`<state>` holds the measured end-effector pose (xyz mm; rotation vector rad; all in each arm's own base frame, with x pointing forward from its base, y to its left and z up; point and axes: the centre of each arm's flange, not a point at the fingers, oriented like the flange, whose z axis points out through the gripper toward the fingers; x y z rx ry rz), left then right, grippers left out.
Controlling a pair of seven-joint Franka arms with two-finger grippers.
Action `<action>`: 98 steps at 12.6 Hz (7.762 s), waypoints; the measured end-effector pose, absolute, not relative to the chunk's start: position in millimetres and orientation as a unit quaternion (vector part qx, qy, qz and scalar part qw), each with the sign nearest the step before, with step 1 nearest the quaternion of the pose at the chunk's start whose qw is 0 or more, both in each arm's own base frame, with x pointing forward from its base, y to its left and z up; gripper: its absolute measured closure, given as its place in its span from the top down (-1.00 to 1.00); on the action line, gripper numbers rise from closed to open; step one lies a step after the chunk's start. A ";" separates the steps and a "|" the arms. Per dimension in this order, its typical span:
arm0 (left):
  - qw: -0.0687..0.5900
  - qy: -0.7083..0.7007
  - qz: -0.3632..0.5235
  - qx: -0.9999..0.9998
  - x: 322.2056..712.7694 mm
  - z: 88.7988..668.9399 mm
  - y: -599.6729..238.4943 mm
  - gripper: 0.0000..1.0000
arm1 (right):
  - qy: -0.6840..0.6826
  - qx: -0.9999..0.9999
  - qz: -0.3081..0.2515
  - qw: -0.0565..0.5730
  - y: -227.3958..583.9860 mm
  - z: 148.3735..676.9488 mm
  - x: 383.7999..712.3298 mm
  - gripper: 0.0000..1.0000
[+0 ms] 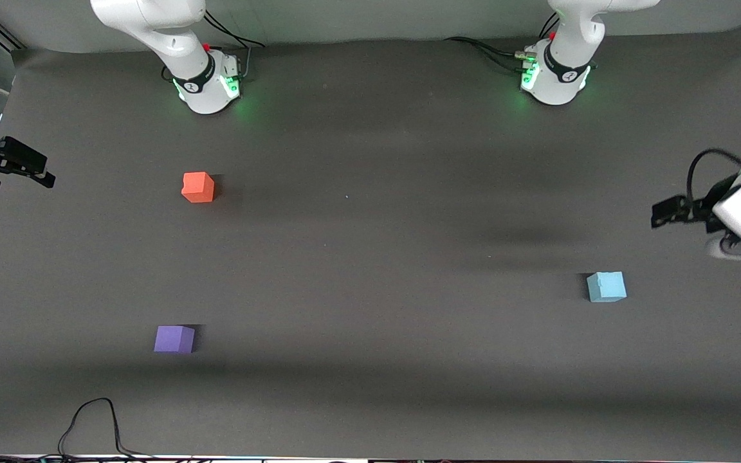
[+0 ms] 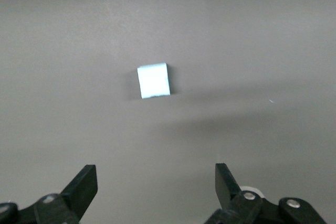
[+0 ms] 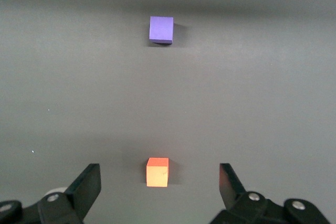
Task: Place blue block between orange and purple blocks
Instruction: 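Move the left gripper toward the light blue cube, then lower the left gripper over the light blue cube and close it, then lift the blue cube with the left gripper toward the table middle, then grasp the blue cube with the right gripper while the left gripper releases, then carry the blue cube with the right gripper past the red cube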
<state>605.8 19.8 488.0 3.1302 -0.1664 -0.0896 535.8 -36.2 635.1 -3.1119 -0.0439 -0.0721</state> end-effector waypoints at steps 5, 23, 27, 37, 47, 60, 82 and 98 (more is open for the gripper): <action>-0.002 -0.051 -0.016 0.999 635.1 358.9 31.4 1.00 | -0.015 -1.000 -0.024 0.014 -35.6 634.4 536.6 1.00; -0.007 -0.051 -0.016 0.999 654.7 227.8 35.4 0.15 | -0.013 -1.000 -0.023 0.014 -36.8 629.3 550.6 1.00; 0.002 -0.045 -0.042 0.998 659.8 346.7 25.8 0.15 | -0.019 -0.999 -0.025 0.014 -30.4 640.7 550.1 1.00; 0.001 0.067 -0.031 0.997 580.1 414.6 -418.2 0.15 | -0.022 -0.999 -0.019 0.035 -20.5 628.5 577.2 1.00; -0.002 0.000 0.001 1.000 404.5 233.0 -656.9 0.12 | -0.021 -0.999 -0.017 0.034 -21.9 626.9 585.0 1.00; 0.012 0.055 -0.051 0.997 548.8 350.3 -528.7 1.00 | 0.027 -0.997 0.010 0.074 -44.6 623.2 581.5 1.00; -0.011 -0.037 -0.025 0.999 562.3 588.6 10.7 1.00 | 0.000 -0.995 0.098 0.000 395.8 341.2 454.1 1.00; -0.007 -0.056 -0.016 0.998 551.5 601.8 -14.2 1.00 | -0.030 -0.996 0.080 -0.022 415.6 181.4 441.7 0.36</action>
